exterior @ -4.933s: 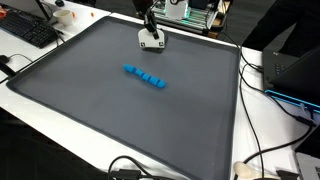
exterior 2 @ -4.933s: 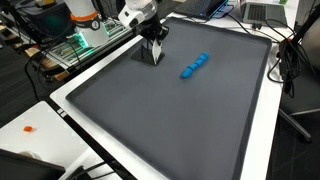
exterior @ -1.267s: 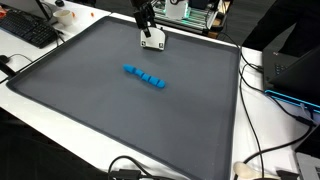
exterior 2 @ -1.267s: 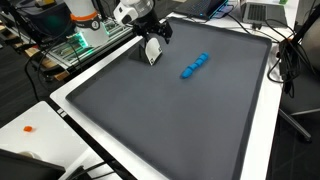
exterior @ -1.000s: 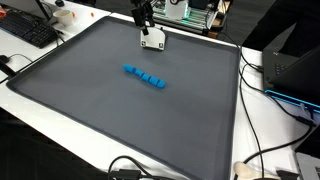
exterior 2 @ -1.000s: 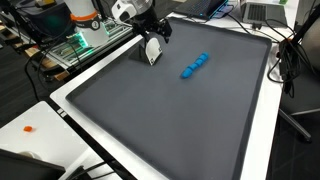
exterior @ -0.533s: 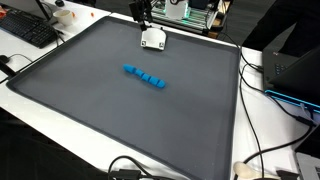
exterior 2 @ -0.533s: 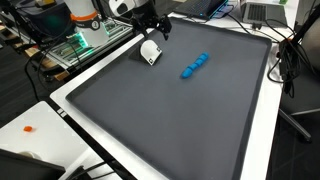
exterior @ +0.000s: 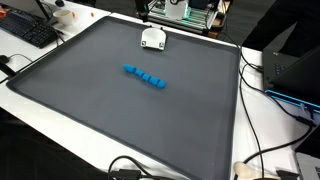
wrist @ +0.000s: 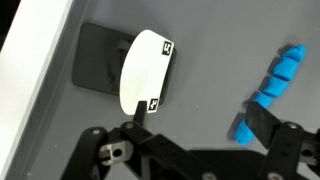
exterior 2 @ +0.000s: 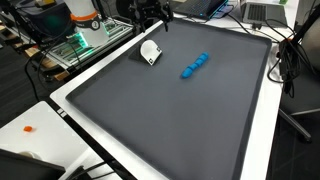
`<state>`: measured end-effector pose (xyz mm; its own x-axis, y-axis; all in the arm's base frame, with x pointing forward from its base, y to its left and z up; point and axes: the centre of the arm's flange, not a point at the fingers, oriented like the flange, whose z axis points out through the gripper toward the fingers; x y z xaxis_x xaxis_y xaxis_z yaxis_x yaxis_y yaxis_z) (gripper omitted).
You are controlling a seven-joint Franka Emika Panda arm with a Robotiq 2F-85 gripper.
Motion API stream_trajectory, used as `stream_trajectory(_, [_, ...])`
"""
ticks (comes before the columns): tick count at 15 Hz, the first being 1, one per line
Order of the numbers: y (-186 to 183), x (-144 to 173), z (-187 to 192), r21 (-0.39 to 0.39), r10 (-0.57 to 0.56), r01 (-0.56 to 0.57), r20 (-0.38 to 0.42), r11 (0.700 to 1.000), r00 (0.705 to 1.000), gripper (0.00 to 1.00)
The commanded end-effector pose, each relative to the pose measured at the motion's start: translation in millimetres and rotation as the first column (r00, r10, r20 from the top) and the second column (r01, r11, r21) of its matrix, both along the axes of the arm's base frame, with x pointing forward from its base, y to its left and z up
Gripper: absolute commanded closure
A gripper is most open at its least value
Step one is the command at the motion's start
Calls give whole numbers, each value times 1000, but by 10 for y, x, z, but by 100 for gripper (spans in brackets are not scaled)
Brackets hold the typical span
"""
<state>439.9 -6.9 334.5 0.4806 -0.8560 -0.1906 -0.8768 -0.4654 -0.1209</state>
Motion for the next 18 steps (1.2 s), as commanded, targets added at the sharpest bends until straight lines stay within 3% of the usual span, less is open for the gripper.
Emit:
stream_trajectory(1, [142, 113, 338, -65, 190, -191, -15, 979, 982, 0])
stream_trajectory(5, [363, 299, 589, -124, 388, -385, 0, 915, 922, 0])
stream_trajectory(10, [613, 406, 790, -197, 601, -582, 50, 789, 797, 0])
stream_trajectory(15, [724, 429, 867, -236, 717, -688, 63, 686, 694, 0])
stream_trajectory(18, [750, 430, 894, -238, 750, -719, 72, 653, 657, 0])
